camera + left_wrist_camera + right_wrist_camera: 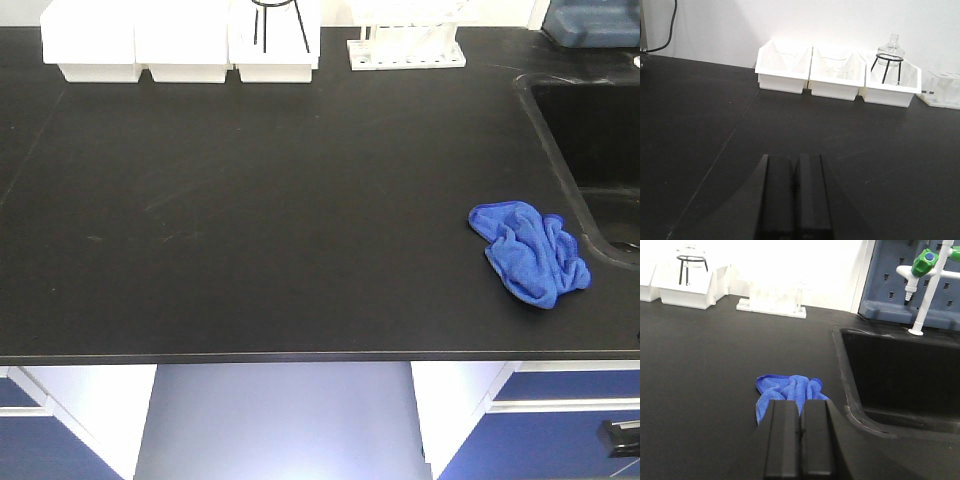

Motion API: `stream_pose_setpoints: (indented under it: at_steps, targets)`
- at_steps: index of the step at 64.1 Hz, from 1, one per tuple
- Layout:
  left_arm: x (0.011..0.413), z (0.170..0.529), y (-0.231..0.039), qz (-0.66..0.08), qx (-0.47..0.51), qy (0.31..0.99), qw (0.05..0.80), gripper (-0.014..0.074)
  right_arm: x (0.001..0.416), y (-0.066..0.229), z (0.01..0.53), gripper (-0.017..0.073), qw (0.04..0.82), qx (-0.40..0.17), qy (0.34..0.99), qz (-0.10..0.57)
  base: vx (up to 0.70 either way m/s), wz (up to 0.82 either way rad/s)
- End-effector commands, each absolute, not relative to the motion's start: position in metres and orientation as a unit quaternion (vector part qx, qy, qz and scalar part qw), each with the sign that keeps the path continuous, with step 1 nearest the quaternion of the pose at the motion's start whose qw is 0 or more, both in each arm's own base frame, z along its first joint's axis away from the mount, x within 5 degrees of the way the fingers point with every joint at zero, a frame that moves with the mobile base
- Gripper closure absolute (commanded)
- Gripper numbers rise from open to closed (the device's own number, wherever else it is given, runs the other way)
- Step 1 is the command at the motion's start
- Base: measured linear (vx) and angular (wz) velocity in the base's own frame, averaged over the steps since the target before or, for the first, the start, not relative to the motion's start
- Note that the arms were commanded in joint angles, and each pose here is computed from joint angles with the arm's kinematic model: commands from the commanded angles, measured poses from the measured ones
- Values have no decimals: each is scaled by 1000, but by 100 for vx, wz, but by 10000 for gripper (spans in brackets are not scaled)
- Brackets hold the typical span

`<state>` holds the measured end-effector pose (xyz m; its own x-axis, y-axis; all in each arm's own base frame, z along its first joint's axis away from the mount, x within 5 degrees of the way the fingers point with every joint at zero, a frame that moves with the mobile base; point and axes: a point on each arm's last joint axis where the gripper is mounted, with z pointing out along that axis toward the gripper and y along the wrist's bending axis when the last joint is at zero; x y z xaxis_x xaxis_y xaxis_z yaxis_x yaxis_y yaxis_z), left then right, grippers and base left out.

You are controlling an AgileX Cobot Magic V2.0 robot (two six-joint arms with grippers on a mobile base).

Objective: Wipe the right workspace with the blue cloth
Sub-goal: 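Move the right gripper toward the blue cloth near the sink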

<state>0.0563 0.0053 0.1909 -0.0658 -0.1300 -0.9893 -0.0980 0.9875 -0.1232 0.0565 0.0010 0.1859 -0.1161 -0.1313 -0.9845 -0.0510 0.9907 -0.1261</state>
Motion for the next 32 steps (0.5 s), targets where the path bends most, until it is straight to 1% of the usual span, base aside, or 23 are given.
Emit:
stream_pose_setpoints:
  at_steps: [1,32]
  targets:
    - [57,188,5,-19,-80,708,702,599,57,2,188,567,691,-67,719,-34,0,0]
    - [57,188,5,-19,-80,708,702,599,57,2,188,567,691,-67,719,-34,0,0]
